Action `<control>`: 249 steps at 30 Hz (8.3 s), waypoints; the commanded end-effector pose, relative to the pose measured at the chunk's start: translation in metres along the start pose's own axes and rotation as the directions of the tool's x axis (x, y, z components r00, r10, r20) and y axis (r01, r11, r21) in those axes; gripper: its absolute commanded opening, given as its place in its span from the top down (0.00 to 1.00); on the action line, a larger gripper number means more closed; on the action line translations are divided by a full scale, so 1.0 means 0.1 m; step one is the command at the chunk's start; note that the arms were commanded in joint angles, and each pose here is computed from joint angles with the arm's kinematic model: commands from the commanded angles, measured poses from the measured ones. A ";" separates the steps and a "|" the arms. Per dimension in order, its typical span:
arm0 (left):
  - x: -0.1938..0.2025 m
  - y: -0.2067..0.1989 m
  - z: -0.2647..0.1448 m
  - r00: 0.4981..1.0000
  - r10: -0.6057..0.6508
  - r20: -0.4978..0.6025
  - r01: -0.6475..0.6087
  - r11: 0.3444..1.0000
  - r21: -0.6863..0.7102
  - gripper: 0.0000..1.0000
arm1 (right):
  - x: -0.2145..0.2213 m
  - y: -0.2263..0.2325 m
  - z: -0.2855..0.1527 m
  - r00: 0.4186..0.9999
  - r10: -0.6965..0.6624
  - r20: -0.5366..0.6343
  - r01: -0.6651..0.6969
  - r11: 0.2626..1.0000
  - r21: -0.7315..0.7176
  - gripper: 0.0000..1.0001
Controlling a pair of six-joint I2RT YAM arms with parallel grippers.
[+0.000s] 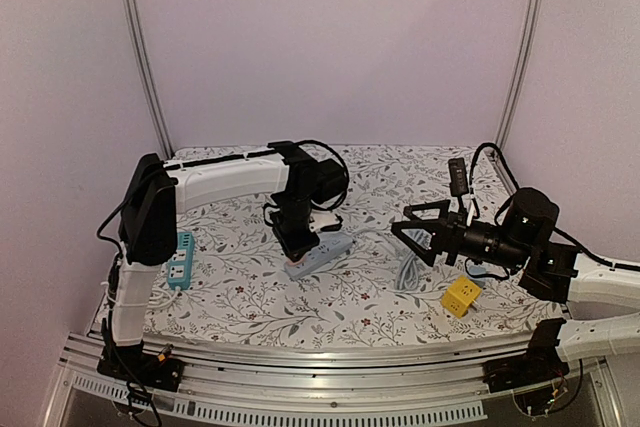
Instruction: Insert the plug
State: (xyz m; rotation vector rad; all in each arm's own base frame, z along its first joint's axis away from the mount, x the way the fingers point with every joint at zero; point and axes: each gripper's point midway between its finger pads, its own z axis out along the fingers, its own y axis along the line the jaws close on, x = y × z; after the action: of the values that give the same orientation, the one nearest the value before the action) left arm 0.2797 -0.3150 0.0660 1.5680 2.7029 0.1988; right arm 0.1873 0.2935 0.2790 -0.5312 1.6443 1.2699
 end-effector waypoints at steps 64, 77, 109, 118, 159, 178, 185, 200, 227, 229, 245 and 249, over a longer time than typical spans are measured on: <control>0.07 -0.02 0.55 0.989 -0.021 -0.147 0.033 0.996 0.079 1.00 | 0.04 0.01 -0.02 1.000 0.008 -0.014 -0.008 1.000 -0.005 0.01; 0.13 -0.18 0.79 0.983 0.013 -0.181 0.002 0.997 0.083 1.00 | 0.04 0.01 -0.02 1.000 0.006 -0.012 -0.006 1.000 -0.004 0.01; -0.07 0.14 0.19 0.997 -0.082 0.005 0.082 0.996 -0.043 0.33 | 0.04 0.02 -0.03 1.000 0.007 -0.013 -0.007 1.000 -0.007 0.01; -0.25 0.34 -0.58 0.964 -0.150 0.222 0.172 0.982 -0.082 0.01 | 0.04 0.02 -0.03 1.000 0.007 -0.016 -0.007 1.000 -0.011 0.01; 0.53 0.69 -1.53 0.297 -0.409 0.863 0.744 0.666 0.060 0.01 | 0.13 -0.34 0.26 0.997 0.056 -0.045 -0.049 0.988 0.144 0.01; 0.19 -0.17 -1.27 0.230 -0.432 0.872 0.476 0.831 0.286 0.07 | 0.75 -1.12 0.36 0.927 0.317 -0.200 -0.138 0.784 0.606 0.02; 0.25 -0.29 -1.15 0.211 -0.471 0.856 0.443 0.827 0.346 0.07 | 0.85 -1.37 -0.25 0.915 0.365 -0.171 -0.085 0.589 0.804 0.01; 0.31 -0.46 -1.17 0.181 -0.471 0.863 0.442 0.823 0.357 0.00 | 1.16 -1.51 -0.94 0.781 0.483 -0.397 0.237 0.359 0.903 0.01; 0.38 -0.47 -1.28 0.167 -0.464 0.870 0.422 0.831 0.363 0.00 | 1.76 -1.71 -1.36 0.574 0.687 -0.446 0.412 0.229 0.882 0.01; 0.38 -0.47 -1.29 0.166 -0.464 0.870 0.419 0.832 0.363 0.01 | 1.76 -1.69 -1.33 0.568 0.689 -0.450 0.402 0.245 0.882 0.01; 0.36 -0.49 -1.29 0.170 -0.461 0.871 0.415 0.835 0.361 0.01 | 1.98 -1.43 -1.22 0.475 0.690 -0.546 0.392 0.390 0.834 0.14; 0.36 -0.49 -1.30 0.168 -0.461 0.871 0.413 0.836 0.363 0.01 | 1.96 -1.43 -1.23 0.482 0.690 -0.540 0.396 0.378 0.837 0.20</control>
State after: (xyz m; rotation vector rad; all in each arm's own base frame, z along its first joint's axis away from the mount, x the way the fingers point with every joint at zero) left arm 0.2165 -0.3191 0.1957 0.3837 1.9248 -0.6302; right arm 0.1638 0.1695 0.0369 -0.2044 3.0322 -0.2362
